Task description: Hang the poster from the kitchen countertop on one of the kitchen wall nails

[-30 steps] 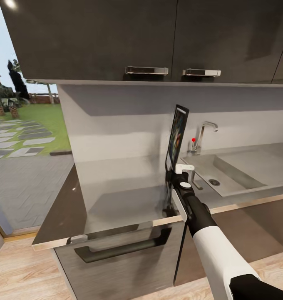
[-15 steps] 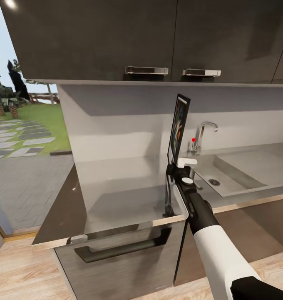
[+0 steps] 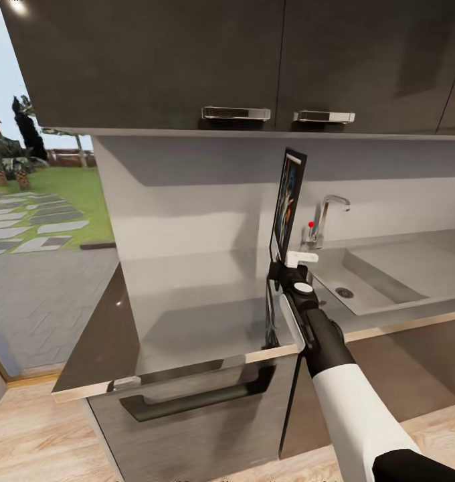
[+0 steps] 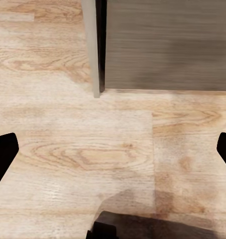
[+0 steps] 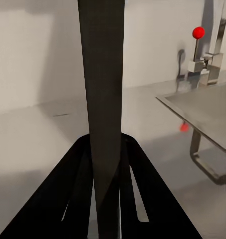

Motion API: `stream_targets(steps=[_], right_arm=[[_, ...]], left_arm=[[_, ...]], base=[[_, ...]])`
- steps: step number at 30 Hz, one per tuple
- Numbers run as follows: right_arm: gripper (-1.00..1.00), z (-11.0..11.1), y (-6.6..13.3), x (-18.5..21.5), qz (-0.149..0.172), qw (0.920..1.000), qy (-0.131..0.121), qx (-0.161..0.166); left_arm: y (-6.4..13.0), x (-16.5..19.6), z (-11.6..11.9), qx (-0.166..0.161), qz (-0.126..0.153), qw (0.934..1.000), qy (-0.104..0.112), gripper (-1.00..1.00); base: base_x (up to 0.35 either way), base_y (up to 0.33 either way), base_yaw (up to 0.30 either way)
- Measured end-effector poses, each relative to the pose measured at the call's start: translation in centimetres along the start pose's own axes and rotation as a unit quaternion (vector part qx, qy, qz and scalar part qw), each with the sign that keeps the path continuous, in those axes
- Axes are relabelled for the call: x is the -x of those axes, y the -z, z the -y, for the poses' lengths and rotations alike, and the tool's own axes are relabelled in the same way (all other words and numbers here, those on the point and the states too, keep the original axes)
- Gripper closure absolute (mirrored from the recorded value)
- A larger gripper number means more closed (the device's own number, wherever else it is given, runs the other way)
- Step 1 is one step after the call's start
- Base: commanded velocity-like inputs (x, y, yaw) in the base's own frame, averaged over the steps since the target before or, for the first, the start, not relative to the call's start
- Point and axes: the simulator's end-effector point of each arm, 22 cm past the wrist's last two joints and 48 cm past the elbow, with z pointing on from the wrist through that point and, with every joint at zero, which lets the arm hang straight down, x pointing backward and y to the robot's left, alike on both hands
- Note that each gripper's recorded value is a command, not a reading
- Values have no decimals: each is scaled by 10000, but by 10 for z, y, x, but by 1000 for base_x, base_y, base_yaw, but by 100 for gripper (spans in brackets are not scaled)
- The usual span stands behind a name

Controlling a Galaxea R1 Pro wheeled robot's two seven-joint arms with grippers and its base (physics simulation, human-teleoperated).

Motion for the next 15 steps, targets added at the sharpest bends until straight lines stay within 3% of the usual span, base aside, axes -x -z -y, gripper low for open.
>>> stream_targets(steps=[15], right_arm=[[100,2,9,-8,2,10000,-37,6]], left_arm=[[0,0,0,1,-2,10000,2,-100]], base=[[-302,0,0]])
